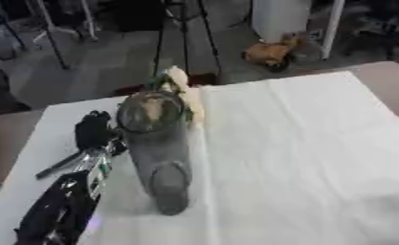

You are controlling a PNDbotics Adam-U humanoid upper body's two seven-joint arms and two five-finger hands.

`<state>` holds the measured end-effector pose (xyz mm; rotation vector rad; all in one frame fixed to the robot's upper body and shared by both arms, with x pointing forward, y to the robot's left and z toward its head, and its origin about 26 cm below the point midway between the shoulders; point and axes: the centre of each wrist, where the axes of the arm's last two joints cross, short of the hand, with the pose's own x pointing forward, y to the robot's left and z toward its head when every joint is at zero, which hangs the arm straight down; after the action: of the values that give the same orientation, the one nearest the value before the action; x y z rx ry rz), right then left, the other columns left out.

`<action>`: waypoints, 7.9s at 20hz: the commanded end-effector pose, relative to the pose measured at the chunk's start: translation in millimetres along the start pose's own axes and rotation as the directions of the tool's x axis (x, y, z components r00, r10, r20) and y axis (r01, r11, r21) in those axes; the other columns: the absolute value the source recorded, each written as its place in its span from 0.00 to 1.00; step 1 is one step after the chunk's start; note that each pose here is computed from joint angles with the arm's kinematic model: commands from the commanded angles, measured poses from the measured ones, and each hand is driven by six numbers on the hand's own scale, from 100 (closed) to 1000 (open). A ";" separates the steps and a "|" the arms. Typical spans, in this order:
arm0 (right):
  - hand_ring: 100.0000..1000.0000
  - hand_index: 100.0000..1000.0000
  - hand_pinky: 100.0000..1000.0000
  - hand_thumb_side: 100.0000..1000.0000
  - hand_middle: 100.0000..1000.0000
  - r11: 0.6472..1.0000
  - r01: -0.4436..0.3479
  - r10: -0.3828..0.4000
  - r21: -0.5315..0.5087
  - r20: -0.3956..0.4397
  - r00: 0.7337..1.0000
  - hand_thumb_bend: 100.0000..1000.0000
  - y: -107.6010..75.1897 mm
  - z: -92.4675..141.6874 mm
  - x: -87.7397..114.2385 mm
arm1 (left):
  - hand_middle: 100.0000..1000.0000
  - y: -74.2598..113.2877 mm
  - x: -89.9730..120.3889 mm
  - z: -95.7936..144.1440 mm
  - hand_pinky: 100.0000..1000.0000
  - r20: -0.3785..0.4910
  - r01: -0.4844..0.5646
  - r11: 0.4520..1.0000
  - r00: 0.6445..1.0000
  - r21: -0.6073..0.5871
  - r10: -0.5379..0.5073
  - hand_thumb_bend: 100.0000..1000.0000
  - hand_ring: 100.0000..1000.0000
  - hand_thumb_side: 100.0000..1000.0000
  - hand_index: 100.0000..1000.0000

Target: Arrange flowers into the vase.

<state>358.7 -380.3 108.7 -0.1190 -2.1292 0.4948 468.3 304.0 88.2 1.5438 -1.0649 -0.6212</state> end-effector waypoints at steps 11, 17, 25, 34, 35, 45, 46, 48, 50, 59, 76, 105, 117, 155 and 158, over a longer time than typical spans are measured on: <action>0.96 0.67 0.62 0.52 0.32 1.000 -0.030 0.030 0.004 0.023 0.999 0.43 -13.3 -4.4 7.7 | 0.48 5.9 -7.9 -7.0 0.45 0.000 0.024 0.999 1.000 -0.023 -0.024 0.36 0.60 0.12 0.65; 0.96 0.67 0.62 0.51 0.32 1.000 -0.030 0.030 0.003 0.023 0.999 0.43 -13.7 -3.8 7.2 | 0.46 -2.0 -10.6 -3.0 0.37 -0.009 0.028 0.998 1.000 -0.065 -0.028 0.33 0.57 0.11 0.64; 0.96 0.67 0.62 0.51 0.32 1.000 -0.029 0.029 0.003 0.023 0.999 0.43 -13.9 -3.6 6.8 | 0.33 -12.5 -12.8 3.4 0.25 -0.014 0.030 0.992 0.999 -0.120 -0.032 0.32 0.44 0.17 0.62; 0.96 0.67 0.62 0.51 0.32 1.000 -0.027 0.027 0.004 0.024 0.999 0.43 -13.6 -3.5 6.7 | 0.28 -14.8 -12.7 5.2 0.19 -0.007 0.048 0.988 0.999 -0.149 -0.049 0.32 0.37 0.20 0.59; 0.96 0.67 0.62 0.51 0.32 1.000 -0.027 0.027 0.004 0.024 0.999 0.43 -13.7 -3.5 6.7 | 0.23 -15.3 -12.7 5.6 0.11 -0.006 0.048 0.987 0.999 -0.153 -0.049 0.32 0.28 0.23 0.54; 0.96 0.67 0.62 0.52 0.32 1.000 -0.021 0.021 0.000 0.028 0.999 0.43 -12.3 -4.2 5.9 | 0.00 -15.4 -5.9 9.0 0.00 0.016 -0.024 0.992 1.000 -0.127 0.026 0.52 0.00 0.69 0.23; 0.96 0.67 0.62 0.52 0.32 1.000 -0.021 0.021 -0.001 0.028 0.999 0.43 -12.2 -4.3 5.9 | 0.00 -15.8 -5.7 9.3 0.00 0.015 -0.033 0.992 0.999 -0.122 0.035 0.52 0.00 0.69 0.23; 0.96 0.67 0.62 0.52 0.32 1.000 -0.020 0.020 -0.001 0.029 0.999 0.43 -12.1 -4.3 6.0 | 0.00 -17.0 -6.0 9.9 0.00 0.014 -0.044 0.992 0.999 -0.116 0.046 0.52 0.00 0.69 0.23; 0.96 0.67 0.62 0.52 0.32 1.000 -0.020 0.020 -0.001 0.029 0.999 0.43 -12.1 -4.4 6.0 | 0.00 -17.9 -6.3 10.2 0.00 0.013 -0.048 0.992 0.999 -0.115 0.050 0.52 0.00 0.69 0.23; 0.96 0.67 0.62 0.51 0.32 1.000 -0.015 0.015 -0.004 0.032 0.999 0.42 -10.9 -4.8 5.8 | 0.00 -8.1 -0.8 6.6 0.00 0.073 -0.064 0.998 0.995 -0.015 0.065 0.80 0.00 0.70 0.01; 0.96 0.67 0.62 0.52 0.33 1.000 -0.002 0.003 -0.023 0.027 1.000 0.41 -7.8 -2.8 6.3 | 0.00 79.7 6.7 -19.9 0.00 0.160 -0.198 0.934 0.975 0.298 0.155 0.51 0.00 0.33 0.00; 0.96 0.67 0.62 0.53 0.33 0.999 0.015 -0.014 -0.038 0.013 1.000 0.41 -2.9 0.2 7.5 | 0.00 220.6 54.0 -0.1 0.00 0.465 -0.767 0.455 0.638 0.451 0.614 0.41 0.00 0.44 0.03; 0.96 0.67 0.62 0.53 0.33 0.999 0.013 -0.013 -0.039 0.013 1.000 0.41 -3.2 0.0 7.9 | 0.00 246.1 46.8 19.5 0.00 0.552 -0.894 0.305 0.443 0.327 0.707 0.41 0.00 0.44 0.03; 0.96 0.67 0.62 0.52 0.32 0.999 0.014 -0.014 -0.035 0.008 1.000 0.41 -3.5 1.1 7.0 | 0.00 301.3 56.0 102.9 0.00 0.537 -0.917 -0.119 -0.324 -0.380 0.779 0.56 0.00 0.47 0.03; 0.96 0.67 0.62 0.51 0.32 0.999 0.014 -0.014 -0.035 0.007 1.000 0.41 -3.6 1.5 6.6 | 0.00 296.8 56.8 99.0 0.00 0.486 -0.903 -0.135 -0.340 -0.409 0.805 0.54 0.00 0.53 0.03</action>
<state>353.4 -378.7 102.8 -0.1012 -2.1171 0.4346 324.5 205.5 348.1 -0.0275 -2.4804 0.2369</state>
